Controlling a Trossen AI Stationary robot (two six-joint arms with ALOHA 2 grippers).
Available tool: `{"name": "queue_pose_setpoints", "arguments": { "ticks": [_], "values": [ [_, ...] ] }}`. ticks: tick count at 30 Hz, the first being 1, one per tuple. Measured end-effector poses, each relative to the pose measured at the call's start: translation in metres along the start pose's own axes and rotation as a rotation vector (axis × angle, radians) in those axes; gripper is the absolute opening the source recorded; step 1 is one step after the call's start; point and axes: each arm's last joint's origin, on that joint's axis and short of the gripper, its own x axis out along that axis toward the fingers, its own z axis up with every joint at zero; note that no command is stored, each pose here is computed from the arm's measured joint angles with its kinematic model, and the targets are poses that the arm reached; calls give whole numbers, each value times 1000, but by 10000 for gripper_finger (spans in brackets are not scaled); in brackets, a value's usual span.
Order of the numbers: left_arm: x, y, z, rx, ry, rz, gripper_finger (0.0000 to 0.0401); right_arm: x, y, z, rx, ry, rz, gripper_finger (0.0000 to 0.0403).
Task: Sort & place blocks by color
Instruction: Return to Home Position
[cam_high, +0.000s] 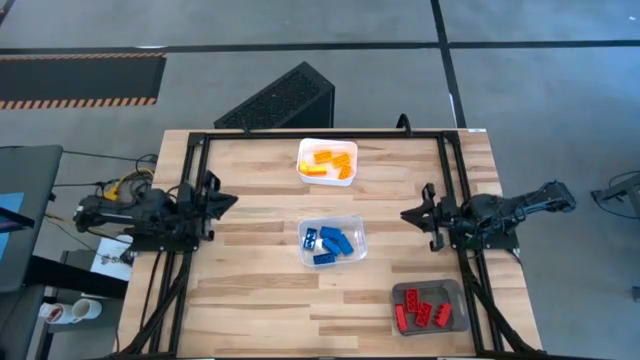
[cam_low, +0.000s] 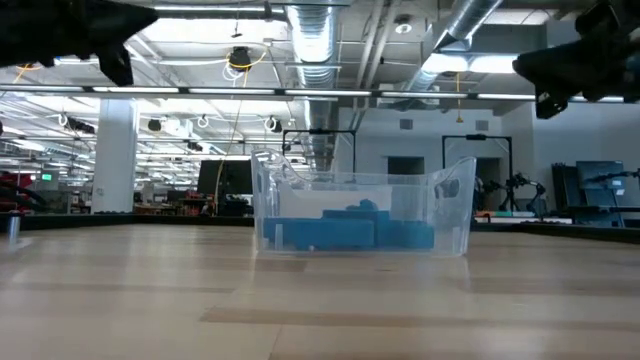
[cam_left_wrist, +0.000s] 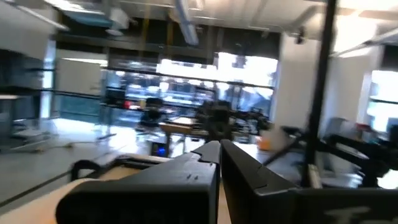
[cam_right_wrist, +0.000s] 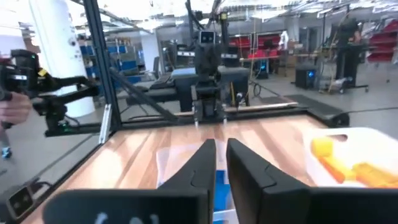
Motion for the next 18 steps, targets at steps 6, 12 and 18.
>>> {"name": "queue_pose_setpoints", "arguments": {
  "ticks": [6,12,18],
  "values": [
    [-1,-1,-13,-8,43,-76,0,-1,-1,-6,13,58,-14,18],
    [-1,-2,-15,2,59,-106,0,-1,-1,-11,-1,109,-19,9],
    [-2,-2,-25,36,161,-135,0,-1,-1,-12,-2,116,-17,43]
  ]
}}
